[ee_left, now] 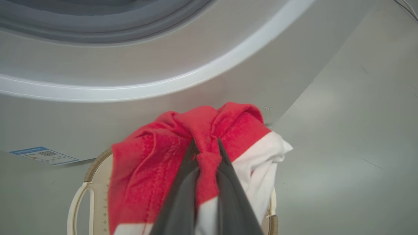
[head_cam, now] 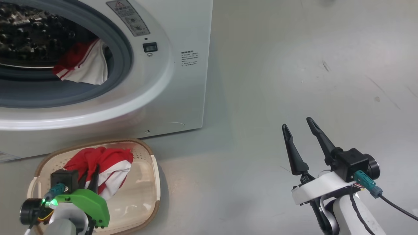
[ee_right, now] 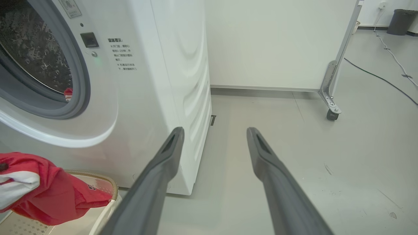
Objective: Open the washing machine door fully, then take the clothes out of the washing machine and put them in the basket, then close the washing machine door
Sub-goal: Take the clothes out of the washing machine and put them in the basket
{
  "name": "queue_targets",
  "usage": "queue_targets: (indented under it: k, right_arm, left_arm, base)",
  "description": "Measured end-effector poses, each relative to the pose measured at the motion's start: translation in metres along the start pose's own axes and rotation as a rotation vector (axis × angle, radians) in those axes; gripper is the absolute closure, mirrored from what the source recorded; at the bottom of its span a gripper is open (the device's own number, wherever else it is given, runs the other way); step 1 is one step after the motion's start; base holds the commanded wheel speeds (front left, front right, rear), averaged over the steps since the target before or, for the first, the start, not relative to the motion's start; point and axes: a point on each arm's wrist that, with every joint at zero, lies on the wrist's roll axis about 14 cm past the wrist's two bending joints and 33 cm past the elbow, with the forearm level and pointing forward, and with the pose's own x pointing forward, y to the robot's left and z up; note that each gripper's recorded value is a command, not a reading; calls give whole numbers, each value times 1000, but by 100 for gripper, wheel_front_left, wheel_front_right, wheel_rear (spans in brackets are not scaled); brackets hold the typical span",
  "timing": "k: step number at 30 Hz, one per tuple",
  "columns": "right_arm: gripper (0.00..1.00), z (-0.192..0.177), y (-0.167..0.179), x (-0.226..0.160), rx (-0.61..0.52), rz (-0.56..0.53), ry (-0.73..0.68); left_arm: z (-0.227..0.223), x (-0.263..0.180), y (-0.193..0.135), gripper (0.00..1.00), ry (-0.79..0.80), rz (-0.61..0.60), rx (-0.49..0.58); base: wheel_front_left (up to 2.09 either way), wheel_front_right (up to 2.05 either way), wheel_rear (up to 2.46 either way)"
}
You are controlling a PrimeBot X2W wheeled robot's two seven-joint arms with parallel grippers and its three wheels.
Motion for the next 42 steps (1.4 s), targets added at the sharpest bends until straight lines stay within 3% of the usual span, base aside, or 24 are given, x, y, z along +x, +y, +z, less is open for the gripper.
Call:
queue_targets:
  k: [13, 27, 42]
  right_arm:
    - [0, -19, -25, 9, -10, -69, 56]
    - [0, -35, -44, 16, -33, -122, 99]
    - [0, -39, -42, 23, -49, -108, 107]
  left_arm:
    - [-34, 44, 0, 100, 144, -29, 8]
    - [-95, 55, 17, 100, 333, 11, -13]
    - [-105, 58, 27, 100, 352, 50, -30]
  base:
    - [0, 0, 0]
    - [0, 0, 0]
    - [0, 0, 0]
